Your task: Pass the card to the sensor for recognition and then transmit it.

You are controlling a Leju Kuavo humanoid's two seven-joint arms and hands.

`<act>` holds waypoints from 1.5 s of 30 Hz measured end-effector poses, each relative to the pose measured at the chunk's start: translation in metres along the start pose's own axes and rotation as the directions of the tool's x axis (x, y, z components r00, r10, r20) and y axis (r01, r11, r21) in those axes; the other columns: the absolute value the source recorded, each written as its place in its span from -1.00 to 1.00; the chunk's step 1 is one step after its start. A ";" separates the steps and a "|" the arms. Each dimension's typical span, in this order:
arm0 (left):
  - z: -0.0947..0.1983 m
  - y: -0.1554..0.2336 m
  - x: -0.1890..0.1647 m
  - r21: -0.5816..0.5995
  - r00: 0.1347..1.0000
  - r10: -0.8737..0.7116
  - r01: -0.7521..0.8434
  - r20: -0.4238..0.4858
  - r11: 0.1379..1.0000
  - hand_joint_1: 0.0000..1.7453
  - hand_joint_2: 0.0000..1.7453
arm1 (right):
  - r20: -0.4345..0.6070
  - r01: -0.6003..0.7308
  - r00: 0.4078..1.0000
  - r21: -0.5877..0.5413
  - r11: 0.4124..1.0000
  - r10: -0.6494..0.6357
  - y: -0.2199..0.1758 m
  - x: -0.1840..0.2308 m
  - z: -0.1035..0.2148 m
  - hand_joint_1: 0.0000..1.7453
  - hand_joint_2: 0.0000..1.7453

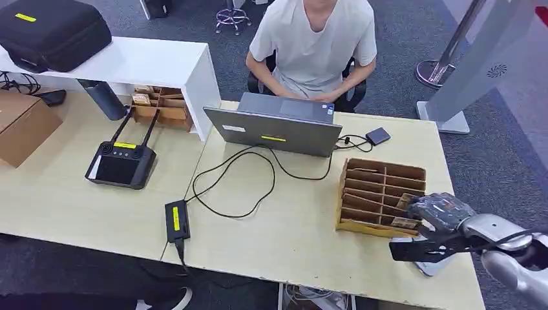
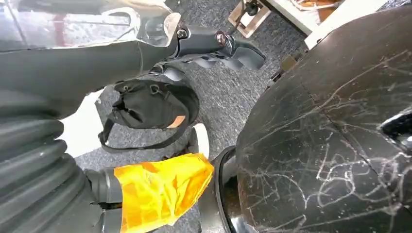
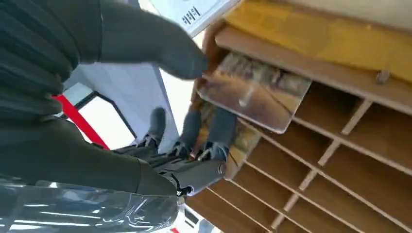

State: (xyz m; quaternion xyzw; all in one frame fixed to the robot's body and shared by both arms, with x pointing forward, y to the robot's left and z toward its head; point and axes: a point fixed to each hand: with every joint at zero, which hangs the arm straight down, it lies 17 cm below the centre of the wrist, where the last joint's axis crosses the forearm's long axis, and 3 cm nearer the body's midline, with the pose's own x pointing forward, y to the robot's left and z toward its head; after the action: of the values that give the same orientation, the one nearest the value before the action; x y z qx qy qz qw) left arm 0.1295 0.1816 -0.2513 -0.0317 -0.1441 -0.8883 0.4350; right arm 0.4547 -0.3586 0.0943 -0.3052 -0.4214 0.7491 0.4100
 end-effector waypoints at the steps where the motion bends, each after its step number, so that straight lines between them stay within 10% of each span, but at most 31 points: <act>1: 0.000 0.000 0.000 0.000 1.000 0.002 -0.002 -0.001 1.000 -1.00 1.00 | 0.000 0.000 1.000 0.001 1.000 0.000 0.000 0.000 0.000 0.82 1.00; 18: -0.001 -0.002 0.001 0.001 1.000 0.029 -0.029 -0.009 1.000 -1.00 1.00 | 0.001 0.018 1.000 -0.007 1.000 -0.018 -0.003 0.000 0.000 0.30 1.00; 45: -0.003 0.011 0.006 0.050 1.000 -0.017 0.017 -0.007 0.999 -1.00 1.00 | 0.024 -0.060 0.997 -0.227 0.972 0.067 -0.056 0.011 -0.009 0.30 1.00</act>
State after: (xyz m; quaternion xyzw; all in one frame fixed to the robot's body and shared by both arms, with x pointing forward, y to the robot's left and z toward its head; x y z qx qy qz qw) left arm 0.1344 0.1695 -0.2505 -0.0163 -0.1652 -0.8882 0.4285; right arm 0.4771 -0.3284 0.1383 -0.3515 -0.5002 0.7138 0.3416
